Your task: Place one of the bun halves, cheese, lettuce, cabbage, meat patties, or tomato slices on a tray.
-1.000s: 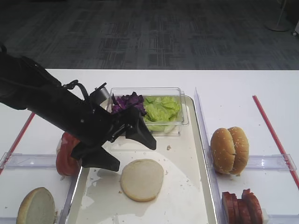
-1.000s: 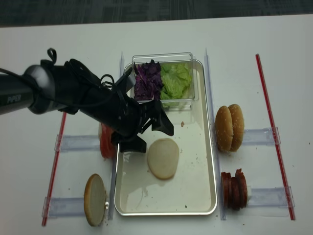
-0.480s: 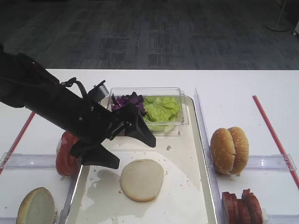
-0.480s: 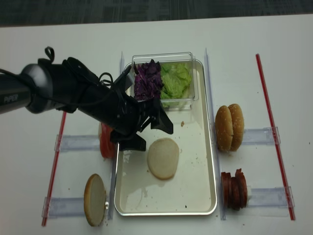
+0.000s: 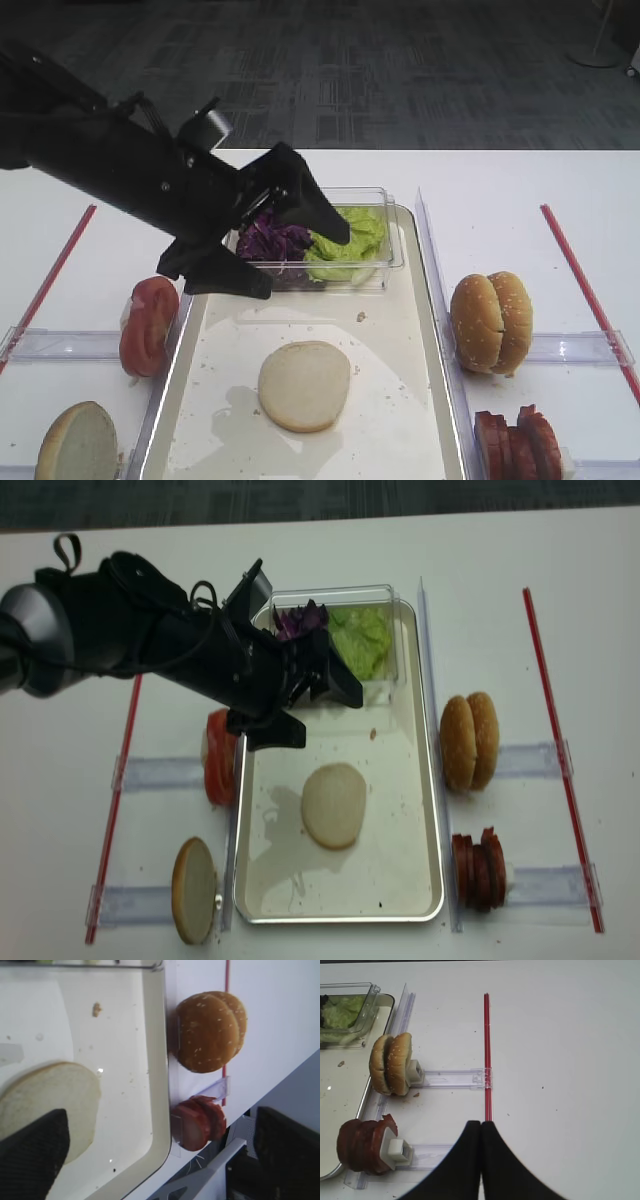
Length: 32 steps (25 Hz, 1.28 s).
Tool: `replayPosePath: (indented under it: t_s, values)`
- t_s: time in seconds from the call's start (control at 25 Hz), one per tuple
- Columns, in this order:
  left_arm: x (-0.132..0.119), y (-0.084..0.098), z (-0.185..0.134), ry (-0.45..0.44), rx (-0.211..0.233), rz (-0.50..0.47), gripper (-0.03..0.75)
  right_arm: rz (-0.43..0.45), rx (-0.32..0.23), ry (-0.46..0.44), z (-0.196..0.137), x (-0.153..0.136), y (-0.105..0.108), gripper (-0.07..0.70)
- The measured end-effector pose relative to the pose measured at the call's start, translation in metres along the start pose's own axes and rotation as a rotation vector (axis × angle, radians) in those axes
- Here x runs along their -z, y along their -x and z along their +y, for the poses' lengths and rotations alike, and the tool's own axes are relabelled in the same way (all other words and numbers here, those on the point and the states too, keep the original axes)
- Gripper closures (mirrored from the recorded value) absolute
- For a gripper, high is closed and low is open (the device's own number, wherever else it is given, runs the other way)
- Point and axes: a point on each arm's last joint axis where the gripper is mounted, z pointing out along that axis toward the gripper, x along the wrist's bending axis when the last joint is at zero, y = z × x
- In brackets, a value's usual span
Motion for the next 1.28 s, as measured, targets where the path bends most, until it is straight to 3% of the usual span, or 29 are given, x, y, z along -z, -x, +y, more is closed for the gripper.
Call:
replayPosePath:
  t_s: [0.52, 0.72, 1.0, 1.12, 1.28]
  values:
    - [0.054, 0.07, 0.024, 0.049, -0.116, 0.003, 0.026, 0.0, 0.0, 0.0, 0.0, 0.0, 0.0, 0.267]
    - [0.071, 0.087, 0.031, 0.068, -0.139, 0.046, 0.026, 0.0, 0.0, 0.0, 0.0, 0.0, 0.0, 0.267]
    - [0.077, 0.09, 0.032, 0.073, -0.144, 0.08, 0.026, 0.0, 0.0, 0.0, 0.0, 0.0, 0.0, 0.267]
    - [0.082, 0.083, 0.035, 0.077, -0.14, 0.112, 0.026, 0.0, 0.0, 0.0, 0.0, 0.0, 0.0, 0.267]
    - [0.097, 0.067, 0.042, 0.095, -0.102, 0.147, 0.026, 0.0, 0.0, 0.0, 0.0, 0.0, 0.0, 0.267]
